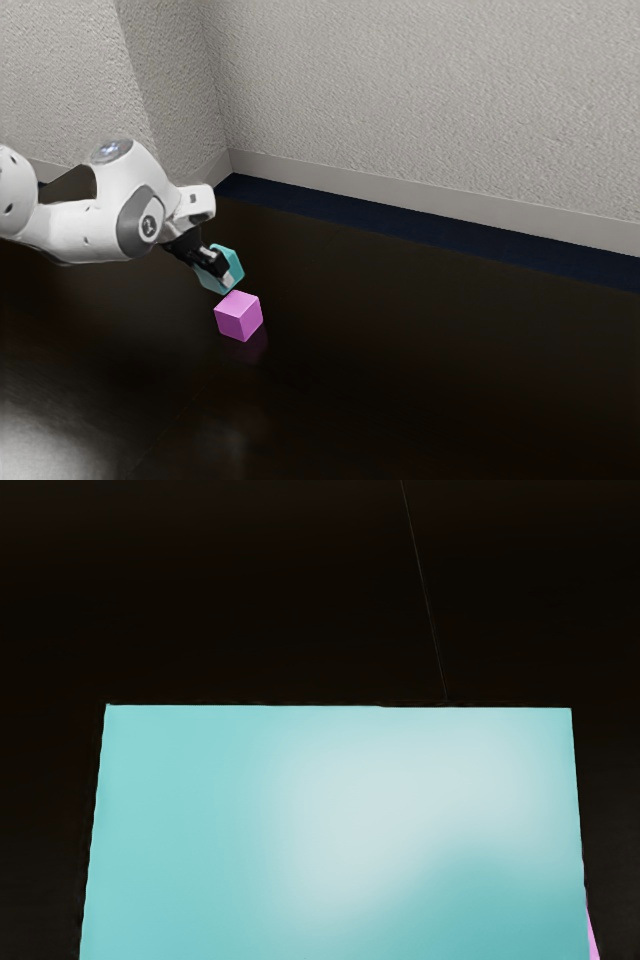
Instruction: Pick up the blue block with one arm, and put the blue block on the pink block with one arm
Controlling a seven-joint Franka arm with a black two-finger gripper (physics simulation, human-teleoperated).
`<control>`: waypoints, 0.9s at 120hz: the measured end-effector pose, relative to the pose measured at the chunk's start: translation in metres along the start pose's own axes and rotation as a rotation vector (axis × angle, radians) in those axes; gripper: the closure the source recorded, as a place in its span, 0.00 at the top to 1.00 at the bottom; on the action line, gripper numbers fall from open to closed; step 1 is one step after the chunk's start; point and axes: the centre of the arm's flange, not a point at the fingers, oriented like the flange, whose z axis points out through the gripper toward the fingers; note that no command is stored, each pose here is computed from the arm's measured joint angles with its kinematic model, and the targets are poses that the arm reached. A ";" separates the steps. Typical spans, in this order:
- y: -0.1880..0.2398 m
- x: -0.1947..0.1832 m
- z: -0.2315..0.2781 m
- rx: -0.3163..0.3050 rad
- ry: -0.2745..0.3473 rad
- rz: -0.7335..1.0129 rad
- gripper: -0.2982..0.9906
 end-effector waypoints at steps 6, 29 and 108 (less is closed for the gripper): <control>0.004 -0.002 0.001 -0.002 -0.006 -0.015 0.46; 0.023 0.000 0.006 -0.015 -0.015 -0.059 0.46; 0.046 -0.014 0.004 0.007 -0.046 -0.160 0.47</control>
